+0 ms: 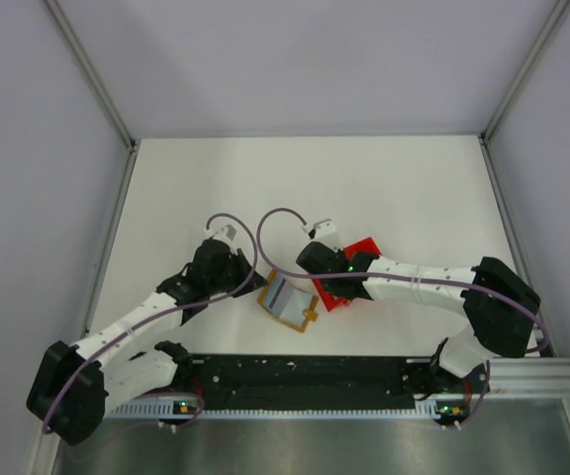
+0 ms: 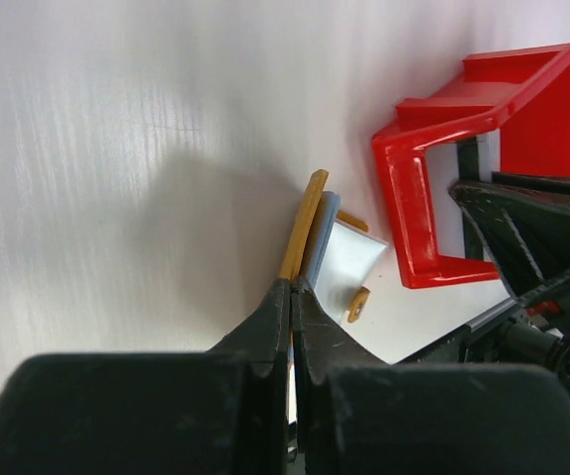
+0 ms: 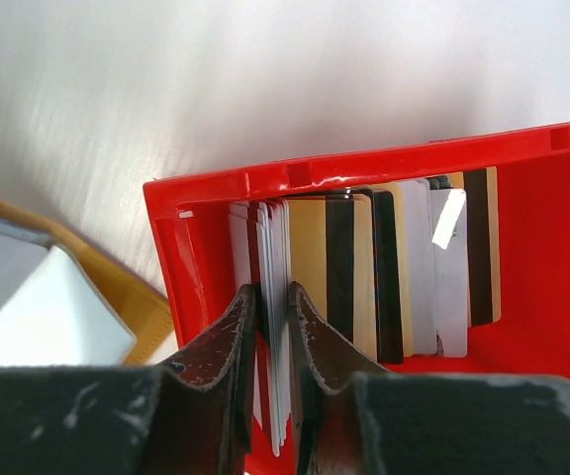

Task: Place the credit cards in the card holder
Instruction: Pick up the credit card from the storage box.

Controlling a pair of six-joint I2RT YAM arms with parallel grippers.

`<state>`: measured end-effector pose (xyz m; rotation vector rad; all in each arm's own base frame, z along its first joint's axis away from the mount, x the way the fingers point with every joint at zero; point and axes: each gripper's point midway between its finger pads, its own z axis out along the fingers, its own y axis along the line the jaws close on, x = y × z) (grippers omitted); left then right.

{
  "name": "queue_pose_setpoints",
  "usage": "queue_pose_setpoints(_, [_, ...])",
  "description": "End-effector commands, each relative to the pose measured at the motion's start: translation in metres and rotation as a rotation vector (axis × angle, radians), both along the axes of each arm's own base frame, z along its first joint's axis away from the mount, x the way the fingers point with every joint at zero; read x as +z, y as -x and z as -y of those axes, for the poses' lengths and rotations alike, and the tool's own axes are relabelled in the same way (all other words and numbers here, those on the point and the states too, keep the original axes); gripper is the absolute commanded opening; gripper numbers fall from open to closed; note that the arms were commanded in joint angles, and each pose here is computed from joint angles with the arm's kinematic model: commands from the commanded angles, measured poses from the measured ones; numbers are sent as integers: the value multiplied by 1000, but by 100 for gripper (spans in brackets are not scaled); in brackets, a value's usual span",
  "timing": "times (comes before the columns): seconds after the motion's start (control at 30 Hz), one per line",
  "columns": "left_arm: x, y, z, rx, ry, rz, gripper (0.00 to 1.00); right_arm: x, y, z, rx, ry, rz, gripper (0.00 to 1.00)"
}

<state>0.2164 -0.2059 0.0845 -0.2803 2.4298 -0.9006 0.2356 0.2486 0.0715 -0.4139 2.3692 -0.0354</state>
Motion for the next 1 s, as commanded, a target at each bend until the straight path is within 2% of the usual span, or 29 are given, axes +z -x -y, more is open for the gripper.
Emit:
queue_pose_setpoints(0.0, [35,-7,-2,27,32,105,0,17,-13,-5,-32,-30,54,16])
queue_pose_setpoints(0.2, [35,-6,-9,42,-24,88,0,18,-9,-31,27,-57,20,20])
queue_pose_setpoints(0.4, [43,-10,-19,72,-106,102,0,15,-6,-34,46,-28,28,25])
queue_pose_setpoints(0.47, [42,-12,-22,84,-144,105,0,12,-6,-32,45,-16,24,31])
queue_pose_setpoints(0.5, [43,-12,-20,78,-138,103,0,12,-5,-32,43,-17,23,37])
queue_pose_setpoints(0.53, [47,-13,-14,62,-113,115,0,11,-4,-32,45,-21,17,37])
queue_pose_setpoints(0.63, [49,-8,2,8,-106,106,0,21,-4,-33,46,-43,33,40])
queue_pose_setpoints(0.73, [38,-10,-1,26,-164,84,0,42,-6,-33,36,-102,64,46])
queue_pose_setpoints(0.97, [21,-8,-17,64,-240,61,0,62,-8,-22,7,-209,50,49])
